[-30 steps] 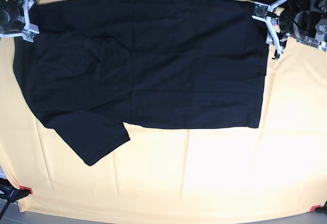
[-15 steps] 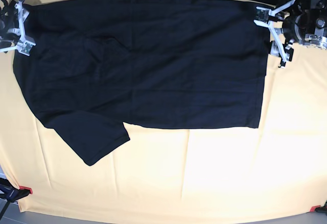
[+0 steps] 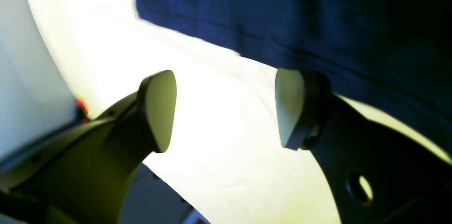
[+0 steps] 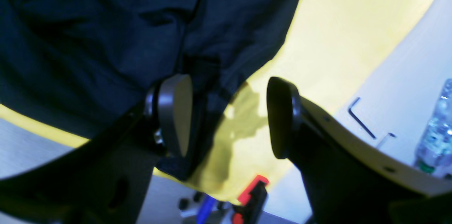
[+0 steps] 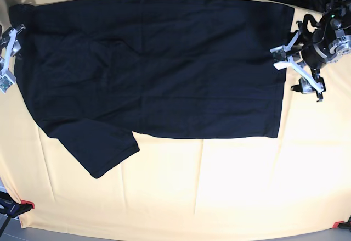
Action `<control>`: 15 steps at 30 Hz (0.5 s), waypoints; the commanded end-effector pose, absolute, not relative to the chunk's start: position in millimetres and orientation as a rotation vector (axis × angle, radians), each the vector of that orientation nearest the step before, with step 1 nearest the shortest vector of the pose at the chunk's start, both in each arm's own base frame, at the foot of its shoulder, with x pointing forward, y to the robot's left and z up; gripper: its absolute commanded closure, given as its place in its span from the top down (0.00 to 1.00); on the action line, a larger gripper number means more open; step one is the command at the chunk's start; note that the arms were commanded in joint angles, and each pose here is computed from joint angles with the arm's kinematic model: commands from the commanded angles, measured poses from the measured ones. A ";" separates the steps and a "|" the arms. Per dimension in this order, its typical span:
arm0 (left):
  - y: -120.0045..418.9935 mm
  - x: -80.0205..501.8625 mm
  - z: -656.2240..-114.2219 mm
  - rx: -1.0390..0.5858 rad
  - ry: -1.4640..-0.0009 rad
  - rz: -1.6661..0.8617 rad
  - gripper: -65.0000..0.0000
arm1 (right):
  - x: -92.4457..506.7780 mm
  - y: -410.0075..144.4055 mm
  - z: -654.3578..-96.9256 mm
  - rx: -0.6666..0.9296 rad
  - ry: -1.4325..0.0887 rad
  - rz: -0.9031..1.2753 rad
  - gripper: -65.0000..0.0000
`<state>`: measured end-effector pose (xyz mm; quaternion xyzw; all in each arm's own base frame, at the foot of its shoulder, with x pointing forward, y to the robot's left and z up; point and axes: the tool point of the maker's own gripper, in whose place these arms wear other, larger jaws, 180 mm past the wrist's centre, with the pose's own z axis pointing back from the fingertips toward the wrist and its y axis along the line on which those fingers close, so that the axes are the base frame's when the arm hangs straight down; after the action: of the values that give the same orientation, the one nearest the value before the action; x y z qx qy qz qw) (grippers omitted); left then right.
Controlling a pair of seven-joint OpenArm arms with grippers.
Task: Fold the T-shirt properly
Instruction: 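Release the shirt and move the left gripper toward the shirt's hem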
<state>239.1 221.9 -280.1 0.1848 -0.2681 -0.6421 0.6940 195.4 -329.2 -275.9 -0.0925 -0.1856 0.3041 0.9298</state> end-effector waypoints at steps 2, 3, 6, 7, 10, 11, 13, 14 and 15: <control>233.6 270.8 -260.6 0.524 -0.699 -1.334 0.67 | 204.2 -328.8 -267.6 -0.203 -0.423 0.622 0.55; 239.1 282.1 -256.7 0.549 -0.731 -1.275 0.67 | 203.5 -328.0 -268.8 -0.198 -0.425 0.617 0.55; 267.7 319.3 -240.7 0.640 -0.821 -1.064 0.67 | 201.2 -327.5 -271.7 -0.195 -0.424 0.607 0.55; 280.9 331.0 -234.9 0.662 -0.848 -0.981 0.67 | 200.5 -327.0 -272.6 -0.191 -0.424 0.604 0.55; 319.8 354.0 -229.5 0.602 -0.911 -0.682 0.67 | 199.1 -325.2 -275.0 -0.181 -0.427 0.592 0.55; 329.4 358.6 -231.2 0.545 -0.928 -0.584 0.67 | 198.7 -324.9 -275.5 -0.179 -0.428 0.590 0.55; 345.3 366.5 -236.4 0.391 -0.968 -0.381 0.67 | 198.6 -324.7 -275.6 -0.178 -0.428 0.589 0.55; 349.8 369.8 -239.9 0.289 -0.990 -0.286 0.67 | 198.7 -324.8 -275.6 -0.179 -0.429 0.590 0.55; 353.1 373.0 -242.9 0.182 -1.016 -0.196 0.67 | 198.8 -324.7 -275.5 -0.179 -0.429 0.590 0.55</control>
<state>365.8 346.3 -265.6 0.0691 -0.4627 -0.0865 0.8796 191.9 -321.6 -284.8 -0.0745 -0.1991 0.2801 0.9361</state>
